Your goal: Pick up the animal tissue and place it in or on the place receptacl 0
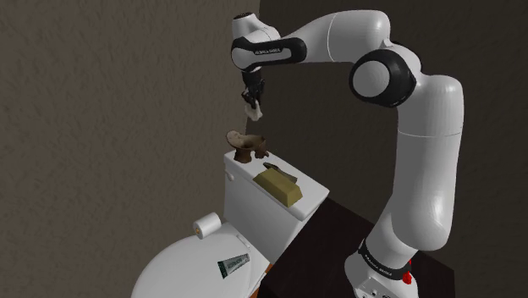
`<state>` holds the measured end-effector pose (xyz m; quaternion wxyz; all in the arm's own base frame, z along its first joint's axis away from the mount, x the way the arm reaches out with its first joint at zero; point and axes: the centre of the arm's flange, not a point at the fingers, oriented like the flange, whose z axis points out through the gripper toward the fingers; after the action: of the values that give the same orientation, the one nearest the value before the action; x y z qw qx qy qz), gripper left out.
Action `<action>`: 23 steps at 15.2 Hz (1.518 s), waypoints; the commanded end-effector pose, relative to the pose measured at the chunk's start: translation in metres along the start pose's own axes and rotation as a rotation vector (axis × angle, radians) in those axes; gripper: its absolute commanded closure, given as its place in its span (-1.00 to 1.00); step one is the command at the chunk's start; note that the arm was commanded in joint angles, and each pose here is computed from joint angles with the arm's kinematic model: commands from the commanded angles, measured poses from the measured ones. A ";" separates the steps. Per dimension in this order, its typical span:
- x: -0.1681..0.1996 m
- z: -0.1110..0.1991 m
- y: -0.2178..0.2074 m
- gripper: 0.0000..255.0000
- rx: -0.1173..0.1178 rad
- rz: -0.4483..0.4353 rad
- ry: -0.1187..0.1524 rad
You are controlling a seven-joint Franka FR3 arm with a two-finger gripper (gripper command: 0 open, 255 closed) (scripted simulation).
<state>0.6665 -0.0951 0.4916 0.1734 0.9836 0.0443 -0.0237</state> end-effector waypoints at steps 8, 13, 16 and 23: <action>0.008 0.039 -0.018 1.00 0.000 0.001 0.000; 0.009 0.063 -0.027 1.00 0.000 0.001 0.000; 0.010 0.078 -0.032 1.00 0.000 0.001 0.000; 0.011 0.093 -0.037 1.00 0.000 0.001 0.000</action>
<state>0.6710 -0.0914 0.3913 0.1735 0.9836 0.0436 -0.0240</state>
